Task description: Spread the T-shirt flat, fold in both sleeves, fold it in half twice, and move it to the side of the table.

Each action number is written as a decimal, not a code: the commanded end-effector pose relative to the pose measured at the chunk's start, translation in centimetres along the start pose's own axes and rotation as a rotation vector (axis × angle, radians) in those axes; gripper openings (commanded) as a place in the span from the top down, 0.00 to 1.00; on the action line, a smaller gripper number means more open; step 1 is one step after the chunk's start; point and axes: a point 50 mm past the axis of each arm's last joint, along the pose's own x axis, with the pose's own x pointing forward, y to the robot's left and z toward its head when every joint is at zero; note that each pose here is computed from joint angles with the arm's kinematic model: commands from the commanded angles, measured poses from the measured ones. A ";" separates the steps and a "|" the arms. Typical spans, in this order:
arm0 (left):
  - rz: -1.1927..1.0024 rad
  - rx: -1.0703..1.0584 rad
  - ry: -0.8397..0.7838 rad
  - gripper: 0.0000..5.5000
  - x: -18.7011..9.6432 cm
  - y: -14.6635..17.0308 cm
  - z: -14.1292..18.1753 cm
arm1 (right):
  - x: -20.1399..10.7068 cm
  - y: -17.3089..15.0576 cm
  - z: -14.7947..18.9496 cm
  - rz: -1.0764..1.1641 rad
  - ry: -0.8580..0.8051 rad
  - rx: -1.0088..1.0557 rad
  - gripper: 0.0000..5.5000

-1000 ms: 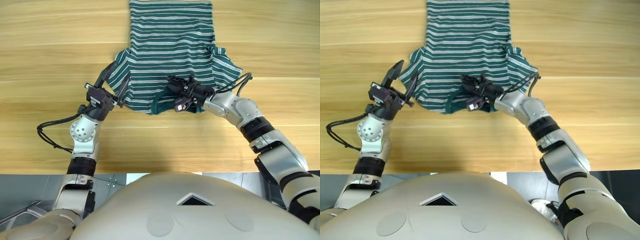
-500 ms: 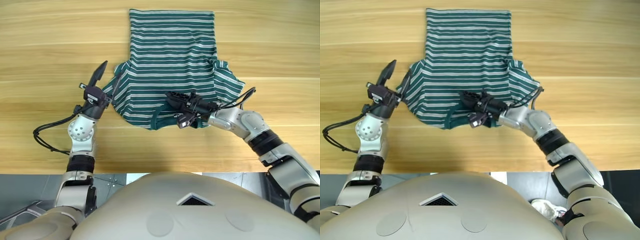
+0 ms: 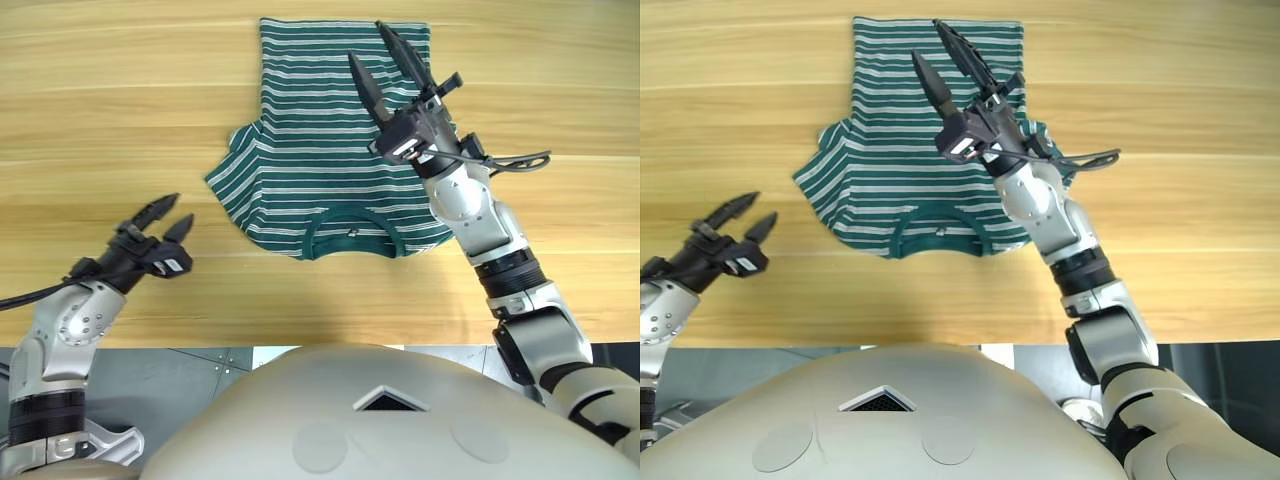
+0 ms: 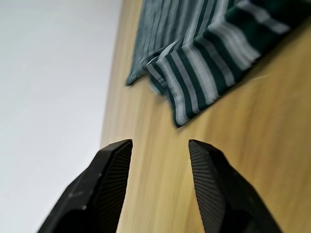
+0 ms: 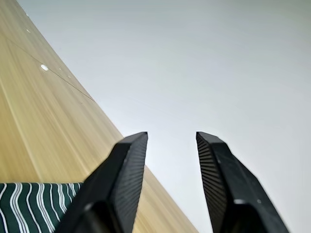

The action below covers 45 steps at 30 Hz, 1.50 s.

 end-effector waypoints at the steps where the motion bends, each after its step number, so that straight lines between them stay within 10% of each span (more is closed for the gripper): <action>1: -0.169 0.071 0.060 0.61 1.2 -1.0 -1.2 | -0.1 -0.9 -0.5 -0.004 0.018 -0.044 0.67; 14: -0.104 0.106 0.043 0.61 6.7 -0.9 -1.8 | -1.4 -1.6 -2.0 -0.024 0.094 -0.076 0.67; 41: -0.164 0.149 0.102 0.61 7.1 -1.3 -2.9 | -1.9 -1.7 -2.8 -0.059 0.133 -0.078 0.67; 45: -0.180 0.149 0.100 0.74 7.1 -1.4 -2.9 | -2.0 -1.8 -2.9 -0.063 0.138 -0.077 0.67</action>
